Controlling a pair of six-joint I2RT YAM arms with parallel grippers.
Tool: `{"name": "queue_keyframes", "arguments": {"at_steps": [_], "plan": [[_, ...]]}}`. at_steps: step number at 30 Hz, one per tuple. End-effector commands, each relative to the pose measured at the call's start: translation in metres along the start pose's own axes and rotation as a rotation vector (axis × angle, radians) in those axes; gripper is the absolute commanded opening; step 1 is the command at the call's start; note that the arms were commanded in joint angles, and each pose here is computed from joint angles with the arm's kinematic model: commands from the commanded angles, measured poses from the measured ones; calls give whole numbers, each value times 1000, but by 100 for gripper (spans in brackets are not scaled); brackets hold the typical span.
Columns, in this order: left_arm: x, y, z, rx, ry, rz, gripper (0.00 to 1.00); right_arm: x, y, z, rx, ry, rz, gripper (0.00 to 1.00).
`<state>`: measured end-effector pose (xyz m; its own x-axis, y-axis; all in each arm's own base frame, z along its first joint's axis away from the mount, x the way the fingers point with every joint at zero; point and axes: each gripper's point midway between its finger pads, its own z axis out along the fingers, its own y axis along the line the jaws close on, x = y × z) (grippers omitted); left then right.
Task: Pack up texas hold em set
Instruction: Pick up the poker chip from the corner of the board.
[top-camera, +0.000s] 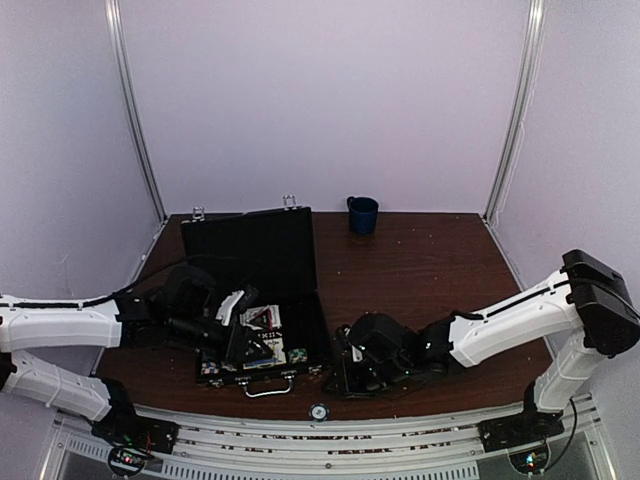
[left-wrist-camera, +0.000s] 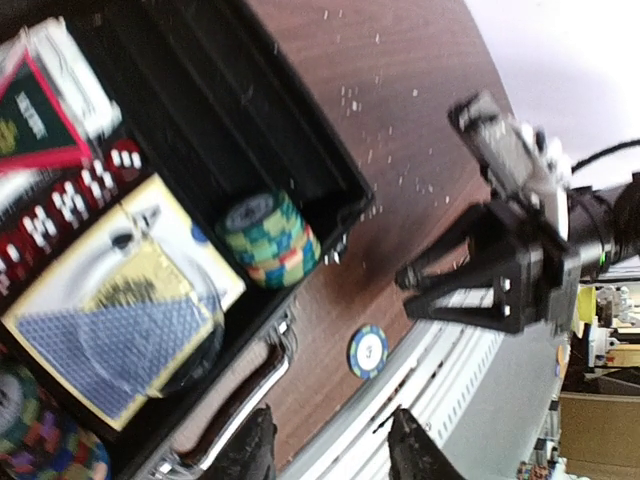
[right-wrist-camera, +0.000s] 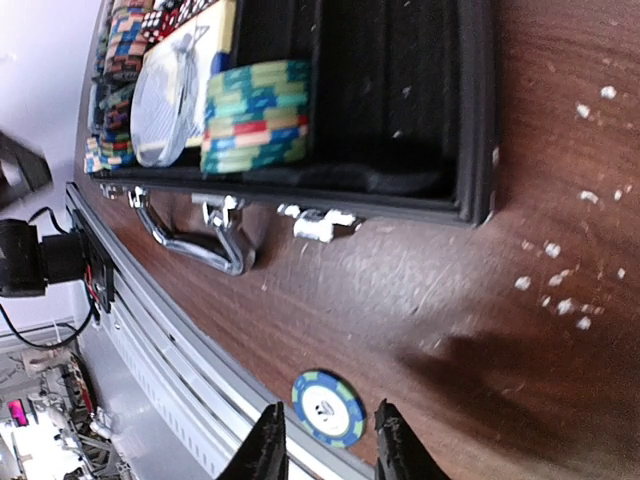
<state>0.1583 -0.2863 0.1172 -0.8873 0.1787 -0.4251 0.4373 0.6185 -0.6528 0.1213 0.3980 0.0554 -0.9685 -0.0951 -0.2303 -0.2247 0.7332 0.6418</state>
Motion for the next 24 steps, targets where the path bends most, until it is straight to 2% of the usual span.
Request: {"name": "queue_keyframes", "arguments": {"at_steps": [1,12,24], "plan": [[13,-11,7,50,14,-106,39,-3,4,8,-81,13,24,29],[38,-21,43,71,88,-136,35,18,-1,27,-156,97,24,28],[61,-25,58,63,160,-140,34,39,1,38,-168,172,1,27]]}}
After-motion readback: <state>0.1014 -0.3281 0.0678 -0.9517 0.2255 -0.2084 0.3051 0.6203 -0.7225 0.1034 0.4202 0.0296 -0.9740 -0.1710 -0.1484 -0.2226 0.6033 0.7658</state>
